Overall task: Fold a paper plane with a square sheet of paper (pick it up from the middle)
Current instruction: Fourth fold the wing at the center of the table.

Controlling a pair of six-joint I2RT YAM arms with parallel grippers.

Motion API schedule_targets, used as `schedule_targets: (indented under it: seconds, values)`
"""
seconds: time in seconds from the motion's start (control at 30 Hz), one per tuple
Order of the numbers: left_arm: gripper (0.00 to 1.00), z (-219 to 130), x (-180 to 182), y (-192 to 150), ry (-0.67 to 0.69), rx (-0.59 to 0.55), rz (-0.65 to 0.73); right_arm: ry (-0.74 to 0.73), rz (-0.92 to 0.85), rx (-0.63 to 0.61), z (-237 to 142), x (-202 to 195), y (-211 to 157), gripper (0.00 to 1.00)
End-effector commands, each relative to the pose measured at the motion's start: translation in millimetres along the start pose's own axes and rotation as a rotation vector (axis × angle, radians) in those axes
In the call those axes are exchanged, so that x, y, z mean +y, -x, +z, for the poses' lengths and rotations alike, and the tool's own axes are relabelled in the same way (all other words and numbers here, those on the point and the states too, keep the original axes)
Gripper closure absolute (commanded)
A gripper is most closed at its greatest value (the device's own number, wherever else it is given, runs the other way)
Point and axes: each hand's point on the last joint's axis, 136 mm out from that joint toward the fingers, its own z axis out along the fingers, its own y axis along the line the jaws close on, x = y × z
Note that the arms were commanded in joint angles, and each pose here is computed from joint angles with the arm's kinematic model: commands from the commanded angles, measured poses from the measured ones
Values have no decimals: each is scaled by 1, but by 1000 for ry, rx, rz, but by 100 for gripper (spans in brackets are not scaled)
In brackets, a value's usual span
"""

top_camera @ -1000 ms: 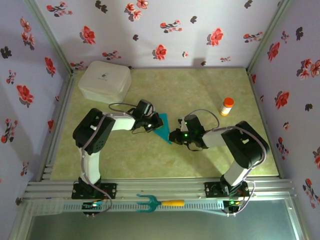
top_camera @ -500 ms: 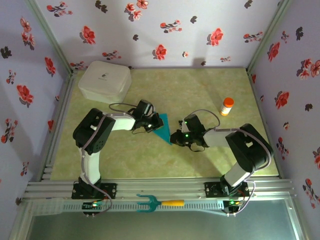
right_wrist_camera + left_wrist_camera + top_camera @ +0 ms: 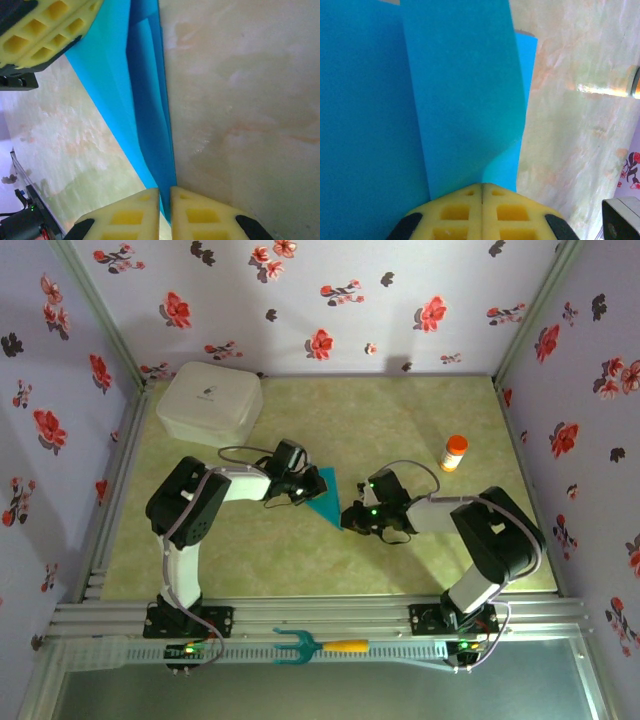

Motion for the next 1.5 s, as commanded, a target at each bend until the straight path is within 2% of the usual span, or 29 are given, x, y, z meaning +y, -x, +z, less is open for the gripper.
schedule_targets:
  seconds: [0.0, 0.23, 0.33, 0.53, 0.8, 1.0, 1.17, 1.47]
  values:
    - [99, 7, 22, -4, 63, 15, -24, -34, 17, 29, -6, -7, -7, 85]
    - [99, 6, 22, -4, 64, 13, -26, -49, 36, 66, -2, -16, -16, 97]
    - [99, 6, 22, -4, 64, 11, -27, -57, 39, 75, -3, -17, -18, 89]
    - [99, 6, 24, -4, 70, 8, -30, -71, 26, 89, -10, -15, -22, 85]
    - [99, 6, 21, -7, 67, 14, -14, -39, -73, -65, -45, 30, 20, 78]
    - [99, 6, 22, -7, 68, 15, -13, 76, -47, -30, -20, 54, 41, 96]
    - [99, 7, 21, -7, 65, 19, -11, 80, -39, -31, 0, 55, 54, 98]
    - [99, 8, 21, -7, 65, 21, -10, 37, -27, 20, 22, 45, 50, 98]
